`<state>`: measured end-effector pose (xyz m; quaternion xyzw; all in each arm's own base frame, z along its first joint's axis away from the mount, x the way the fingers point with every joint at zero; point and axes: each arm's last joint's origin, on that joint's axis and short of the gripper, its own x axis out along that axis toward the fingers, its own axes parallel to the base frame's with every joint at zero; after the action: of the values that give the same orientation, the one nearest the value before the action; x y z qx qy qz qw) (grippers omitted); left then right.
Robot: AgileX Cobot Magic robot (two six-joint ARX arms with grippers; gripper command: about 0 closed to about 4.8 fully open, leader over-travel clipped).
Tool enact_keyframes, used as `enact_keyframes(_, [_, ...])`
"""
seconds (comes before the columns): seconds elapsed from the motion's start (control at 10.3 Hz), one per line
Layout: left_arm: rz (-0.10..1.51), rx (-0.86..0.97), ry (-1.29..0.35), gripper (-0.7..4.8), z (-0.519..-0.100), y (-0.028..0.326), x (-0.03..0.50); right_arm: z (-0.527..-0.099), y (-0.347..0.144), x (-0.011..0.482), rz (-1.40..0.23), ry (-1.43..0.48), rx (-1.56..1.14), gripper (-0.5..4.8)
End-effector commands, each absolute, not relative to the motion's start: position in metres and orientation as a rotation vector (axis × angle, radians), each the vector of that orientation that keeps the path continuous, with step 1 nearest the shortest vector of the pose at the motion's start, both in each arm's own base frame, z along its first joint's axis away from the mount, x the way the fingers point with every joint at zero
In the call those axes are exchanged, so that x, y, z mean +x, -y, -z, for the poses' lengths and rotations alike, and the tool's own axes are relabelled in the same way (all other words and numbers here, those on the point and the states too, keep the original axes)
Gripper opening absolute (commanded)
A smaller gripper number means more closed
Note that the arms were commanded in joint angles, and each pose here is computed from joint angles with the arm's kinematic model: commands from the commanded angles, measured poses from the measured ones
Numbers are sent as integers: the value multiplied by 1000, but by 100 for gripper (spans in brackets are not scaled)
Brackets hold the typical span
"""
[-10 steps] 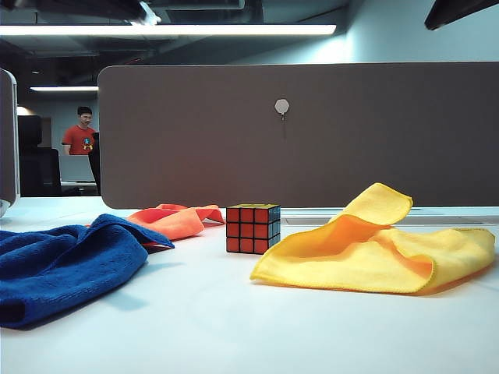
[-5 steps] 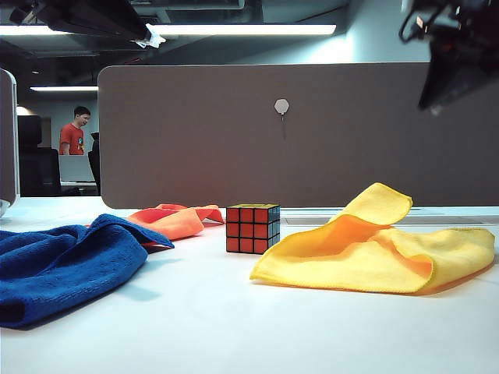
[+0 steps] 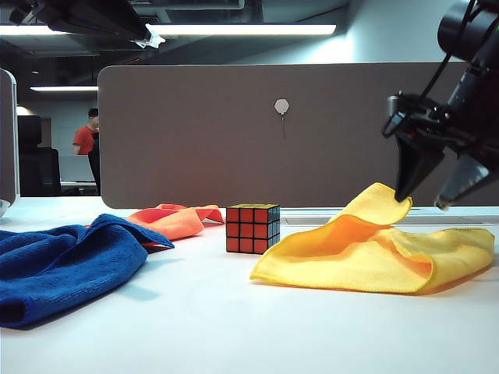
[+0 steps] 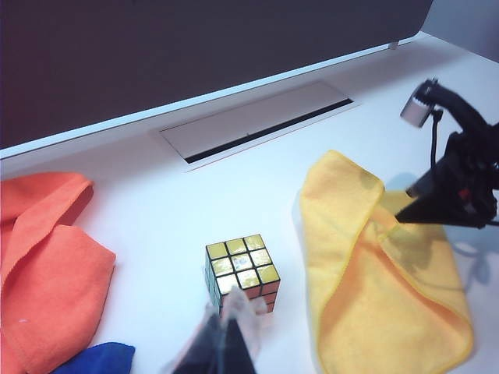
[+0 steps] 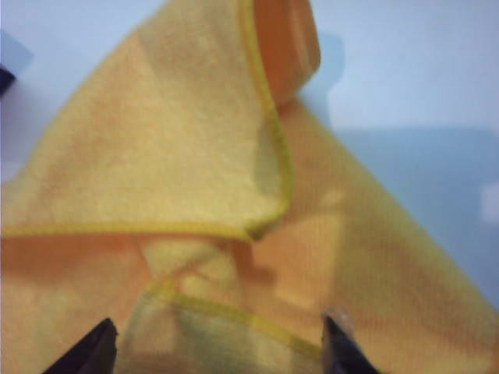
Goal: Pick up a rag that is the same color as the top surface of the Rubik's Cube and cover the cube with it.
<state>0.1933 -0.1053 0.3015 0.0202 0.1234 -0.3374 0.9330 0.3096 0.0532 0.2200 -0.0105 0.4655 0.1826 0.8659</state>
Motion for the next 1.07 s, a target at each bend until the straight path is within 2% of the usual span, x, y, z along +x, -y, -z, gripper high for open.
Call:
enact_keyframes(0.1, [692,43,-229,-5,-305,106,193,-208,-51,311,-305,-1057,-61,334])
enact_keyframes(0.29, [692,43,-230,-5,-305,106,193,-187,-51,310,-300,-1191,-60,338])
enact_keyframes(0.58, [692,43,-230,-5,-305,106,193,-187,-51,310,-301,-1195,-60,338])
enact_keyframes(0.68, [692,43,-230,-5,-305,106,193,-187,-51,309,-308,-1203,-55,33])
enact_keyframes(0.77, [692,43,-230,-5,-305,106,193,-187,-51,309,-308,-1202,-56,-6])
enact_keyframes(1.07, [692,43,-231,-5,-305,106,193,-205,-56,309,-464,-1085,39,-6])
